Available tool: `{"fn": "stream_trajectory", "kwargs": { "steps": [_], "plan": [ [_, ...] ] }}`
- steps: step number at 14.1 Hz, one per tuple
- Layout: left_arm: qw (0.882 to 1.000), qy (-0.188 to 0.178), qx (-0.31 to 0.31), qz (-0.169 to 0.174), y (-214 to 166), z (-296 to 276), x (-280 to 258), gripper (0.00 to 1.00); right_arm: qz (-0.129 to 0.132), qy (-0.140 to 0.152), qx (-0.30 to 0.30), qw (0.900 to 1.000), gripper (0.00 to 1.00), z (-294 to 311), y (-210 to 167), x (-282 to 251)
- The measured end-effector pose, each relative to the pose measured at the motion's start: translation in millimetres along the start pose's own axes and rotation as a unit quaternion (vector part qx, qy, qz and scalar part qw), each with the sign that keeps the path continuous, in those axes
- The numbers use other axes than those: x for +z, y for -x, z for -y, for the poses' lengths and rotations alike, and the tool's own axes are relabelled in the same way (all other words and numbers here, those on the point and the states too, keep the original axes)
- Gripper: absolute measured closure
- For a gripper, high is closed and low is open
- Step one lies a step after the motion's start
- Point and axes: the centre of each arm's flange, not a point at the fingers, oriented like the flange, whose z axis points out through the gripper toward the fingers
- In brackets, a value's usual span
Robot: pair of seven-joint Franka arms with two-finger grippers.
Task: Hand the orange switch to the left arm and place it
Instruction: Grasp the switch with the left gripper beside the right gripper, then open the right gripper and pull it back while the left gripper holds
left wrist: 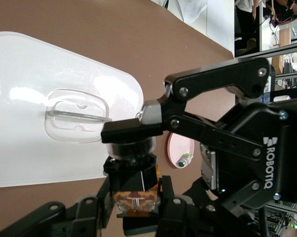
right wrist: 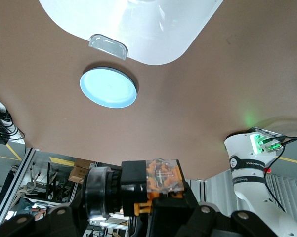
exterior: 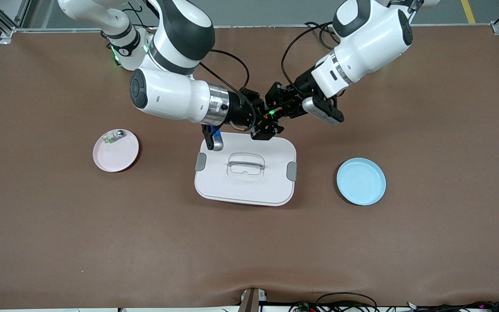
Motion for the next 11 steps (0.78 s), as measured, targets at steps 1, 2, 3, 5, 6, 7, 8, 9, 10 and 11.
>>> {"fn": "stream_trajectory", "kwargs": {
  "steps": [1,2,3,5,6,7,8,9,10,11],
  "plan": [
    [1.0,0.0,0.0,0.0,-0.1,0.2,0.2,0.58,0.0,0.0,0.0,1.0,0.27,0.1,-0.2,0.2],
    [1.0,0.0,0.0,0.0,-0.1,0.3,0.3,0.59,0.0,0.0,0.0,1.0,0.27,0.1,-0.3,0.2],
    [1.0,0.0,0.0,0.0,-0.2,0.3,0.3,0.59,0.0,0.0,0.0,1.0,0.27,0.1,-0.4,0.3],
    [1.0,0.0,0.001,0.0,-0.4,0.3,0.1,0.59,0.0,-0.001,0.001,1.0,0.27,0.3,-0.4,0.3],
    [1.0,-0.001,0.002,-0.001,-0.6,0.2,0.1,0.59,0.001,-0.001,0.001,1.0,0.27,0.4,-0.4,0.3],
    [1.0,-0.003,0.005,-0.001,-1.0,0.3,0.3,0.59,0.001,-0.002,0.001,1.0,0.27,0.6,-0.8,0.8],
    [1.0,-0.006,0.009,-0.001,-1.7,0.3,0.6,0.59,0.001,-0.004,0.002,1.0,0.27,1.1,-1.4,1.6],
    [1.0,-0.014,0.016,-0.001,-2.5,1.8,1.5,0.59,0.001,-0.004,0.002,1.0,0.24,1.4,-2.0,2.4],
    [0.999,-0.026,0.023,-0.001,-4.8,7.5,3.8,0.59,0.001,-0.004,0.002,1.0,0.13,1.5,-1.5,1.6],
    [0.999,-0.036,0.028,0.0,-8.9,14.4,5.9,0.59,0.001,-0.005,0.001,1.0,0.04,2.2,-0.5,0.1]
  ]
}}
